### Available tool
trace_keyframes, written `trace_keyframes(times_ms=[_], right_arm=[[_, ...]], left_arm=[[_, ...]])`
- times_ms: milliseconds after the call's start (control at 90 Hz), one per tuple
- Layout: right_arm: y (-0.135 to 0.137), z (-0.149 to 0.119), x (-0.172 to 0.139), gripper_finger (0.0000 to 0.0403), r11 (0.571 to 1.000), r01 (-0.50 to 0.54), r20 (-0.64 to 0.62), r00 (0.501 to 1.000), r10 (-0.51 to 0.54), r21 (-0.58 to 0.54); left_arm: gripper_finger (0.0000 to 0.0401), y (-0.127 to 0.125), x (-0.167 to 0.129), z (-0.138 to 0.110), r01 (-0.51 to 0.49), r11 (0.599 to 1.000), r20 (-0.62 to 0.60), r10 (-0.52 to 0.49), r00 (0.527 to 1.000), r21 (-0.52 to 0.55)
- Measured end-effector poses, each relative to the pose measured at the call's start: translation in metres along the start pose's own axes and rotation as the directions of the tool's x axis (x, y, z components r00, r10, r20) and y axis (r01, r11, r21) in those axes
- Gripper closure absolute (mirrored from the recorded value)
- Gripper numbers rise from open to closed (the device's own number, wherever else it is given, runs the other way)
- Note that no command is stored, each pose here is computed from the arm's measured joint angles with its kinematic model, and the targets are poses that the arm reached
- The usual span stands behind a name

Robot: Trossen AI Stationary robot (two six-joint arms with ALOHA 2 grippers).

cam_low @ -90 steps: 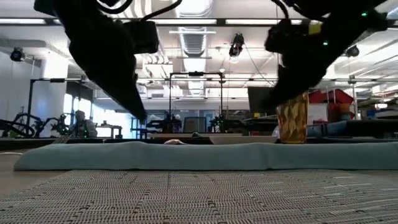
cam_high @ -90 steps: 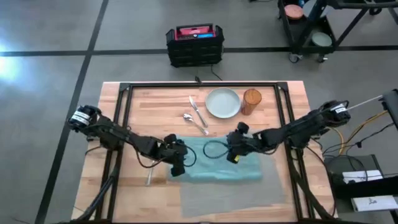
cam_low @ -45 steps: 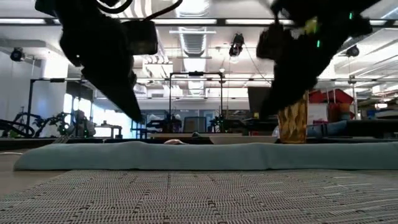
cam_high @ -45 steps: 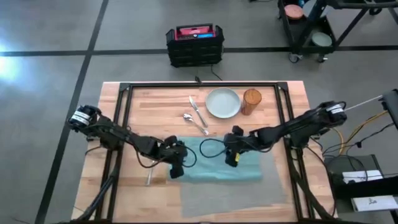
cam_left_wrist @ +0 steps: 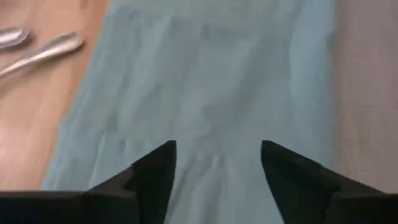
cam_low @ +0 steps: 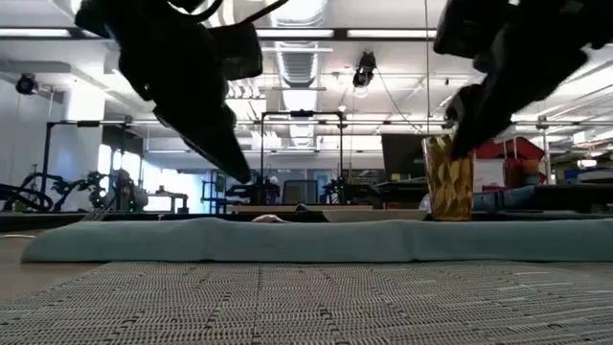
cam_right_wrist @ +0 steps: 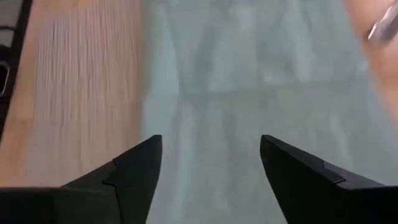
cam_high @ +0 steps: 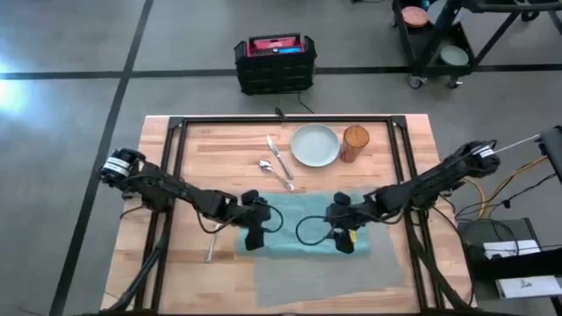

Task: Set table place
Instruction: Fold the blue napkin on the gray placemat

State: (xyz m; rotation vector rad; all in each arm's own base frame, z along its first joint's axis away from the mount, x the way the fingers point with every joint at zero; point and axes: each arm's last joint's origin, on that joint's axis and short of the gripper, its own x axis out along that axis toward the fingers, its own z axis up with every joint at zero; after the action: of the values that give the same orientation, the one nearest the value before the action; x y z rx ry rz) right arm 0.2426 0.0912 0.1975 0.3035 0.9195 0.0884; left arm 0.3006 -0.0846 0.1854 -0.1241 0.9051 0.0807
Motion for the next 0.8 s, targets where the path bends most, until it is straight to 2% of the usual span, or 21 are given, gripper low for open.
trace_keyframes(times_ms=[111,211,333,467,800], right_arm=[[0.006,-0.012,-0.01,0.0123,0.996,-0.033,-0.114,0.993,0.043,0.089],[0.011,-0.022,-0.021,0.0122,0.994,-0.015,-0.171,0.985,0.034,0.109],[0.011,-0.029,-0.029,0.013,0.994,0.063,-0.166,0.985,-0.048,0.088],[0.009,-0.03,-0.028,0.0143,0.991,0.124,-0.156,0.981,-0.115,0.051],[0.008,-0.032,-0.012,0.0174,0.981,0.193,-0.158,0.97,-0.186,0.026]], left_arm=[[0.0134,0.0,-0.01,0.004,-0.015,0.999,-0.052,0.017,0.999,0.033],[0.0128,0.0,-0.022,0.012,-0.024,0.998,-0.074,0.028,0.997,0.066],[0.0136,0.001,-0.024,0.01,-0.02,0.992,-0.109,0.034,0.993,0.125],[0.0153,0.005,-0.014,-0.004,-0.011,0.983,-0.181,0.045,0.982,0.185],[0.0188,0.009,0.002,-0.023,-0.005,0.984,-0.234,0.048,0.971,0.179]])
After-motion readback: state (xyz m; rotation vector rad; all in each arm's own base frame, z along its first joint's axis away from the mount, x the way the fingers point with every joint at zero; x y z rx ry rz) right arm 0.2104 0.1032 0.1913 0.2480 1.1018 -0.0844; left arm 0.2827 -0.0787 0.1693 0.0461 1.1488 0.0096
